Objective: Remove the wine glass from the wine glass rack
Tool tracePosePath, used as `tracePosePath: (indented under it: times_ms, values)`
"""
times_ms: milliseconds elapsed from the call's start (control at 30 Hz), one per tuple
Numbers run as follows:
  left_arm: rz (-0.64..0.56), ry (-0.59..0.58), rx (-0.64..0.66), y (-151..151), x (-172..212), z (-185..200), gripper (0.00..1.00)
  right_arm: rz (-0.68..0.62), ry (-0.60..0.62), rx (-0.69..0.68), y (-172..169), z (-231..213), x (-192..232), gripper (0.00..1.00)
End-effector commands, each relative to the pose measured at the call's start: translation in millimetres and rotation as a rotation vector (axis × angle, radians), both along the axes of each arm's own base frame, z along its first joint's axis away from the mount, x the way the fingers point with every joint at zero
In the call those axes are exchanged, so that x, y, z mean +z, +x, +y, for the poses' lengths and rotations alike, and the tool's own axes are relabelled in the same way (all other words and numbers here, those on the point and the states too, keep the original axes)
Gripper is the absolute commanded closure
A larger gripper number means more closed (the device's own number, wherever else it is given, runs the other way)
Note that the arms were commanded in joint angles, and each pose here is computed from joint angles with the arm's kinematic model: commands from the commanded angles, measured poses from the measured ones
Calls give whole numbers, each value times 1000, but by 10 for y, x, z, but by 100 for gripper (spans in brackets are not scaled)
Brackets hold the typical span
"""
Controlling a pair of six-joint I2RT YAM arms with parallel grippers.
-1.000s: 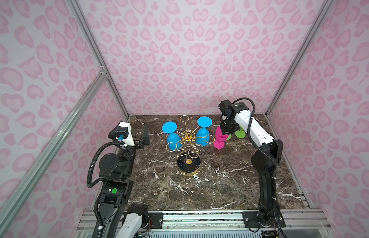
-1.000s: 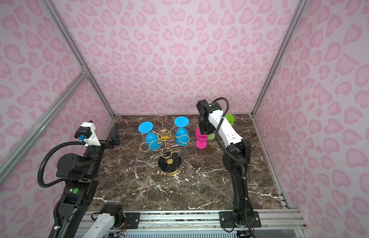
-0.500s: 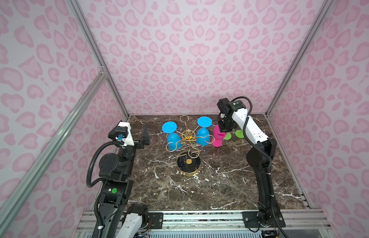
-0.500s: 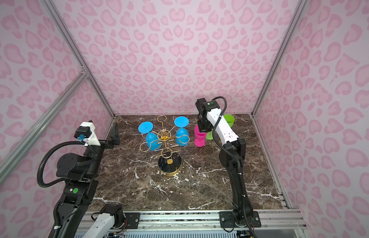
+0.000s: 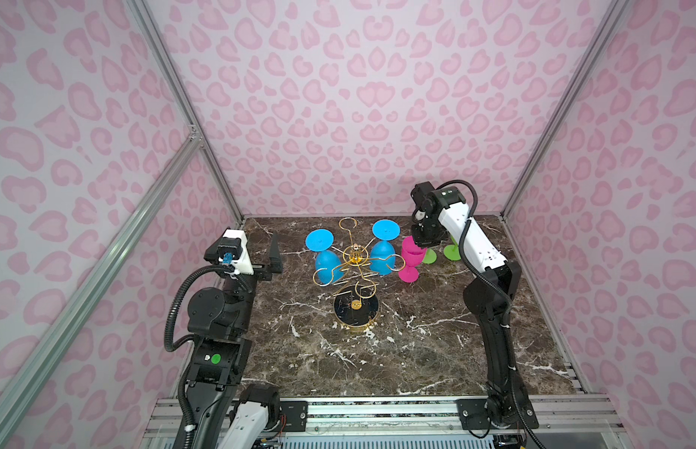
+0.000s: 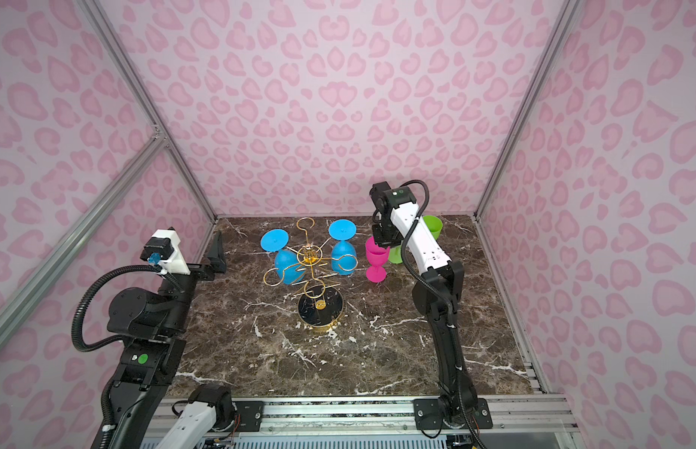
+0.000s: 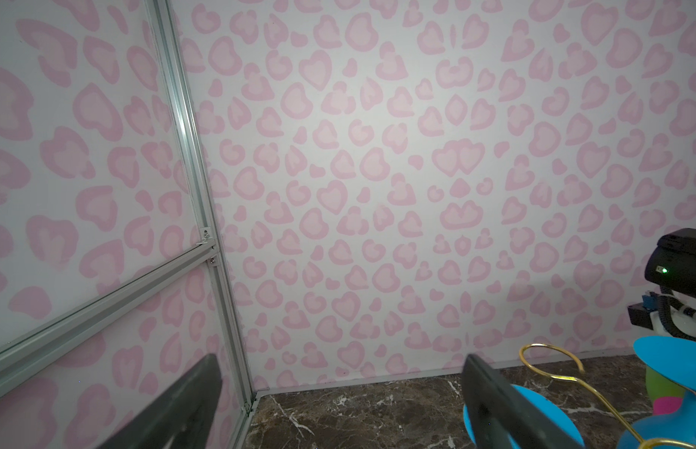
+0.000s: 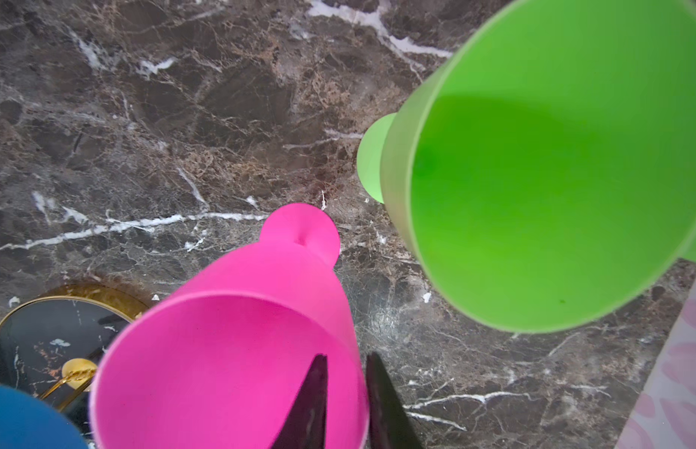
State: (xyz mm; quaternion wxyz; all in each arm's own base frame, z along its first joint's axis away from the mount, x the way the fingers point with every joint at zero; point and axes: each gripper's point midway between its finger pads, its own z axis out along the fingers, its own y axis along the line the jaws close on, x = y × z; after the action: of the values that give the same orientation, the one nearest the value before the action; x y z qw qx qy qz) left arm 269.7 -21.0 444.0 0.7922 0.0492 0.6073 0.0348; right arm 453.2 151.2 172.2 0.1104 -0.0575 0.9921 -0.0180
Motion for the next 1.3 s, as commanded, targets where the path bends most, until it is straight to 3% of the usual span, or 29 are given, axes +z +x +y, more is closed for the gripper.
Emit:
tracePosePath:
  times_ms: [0, 400, 567, 800, 867, 1000, 1167, 1267]
  values:
    - [-25, -38, 32, -29, 106, 73, 3, -6, 33, 5, -40, 38, 102, 76]
    - [70, -285, 66, 71, 71, 224, 3, -264, 157, 6, -260, 7, 1195, 68]
    - [195, -437, 22, 144, -68, 191, 4, -466, 254, 33, -564, -54, 1733, 57]
    - [403, -583, -154, 154, -213, -96, 0, -821, 422, 85, -1133, -206, 2368, 39]
    - [529, -638, -252, 181, -303, -285, 5, -885, 464, 127, -1305, -223, 2513, 34]
    - [685, -719, -415, 238, -417, -571, 15, -945, 503, 200, -1547, -212, 2654, 28]
    - [753, -820, -452, 275, -586, -574, 17, -1006, 580, 292, -1778, -125, 2796, 12]
    - [815, -858, -499, 330, -720, -627, 23, -994, 576, 287, -1784, -132, 2659, 6]
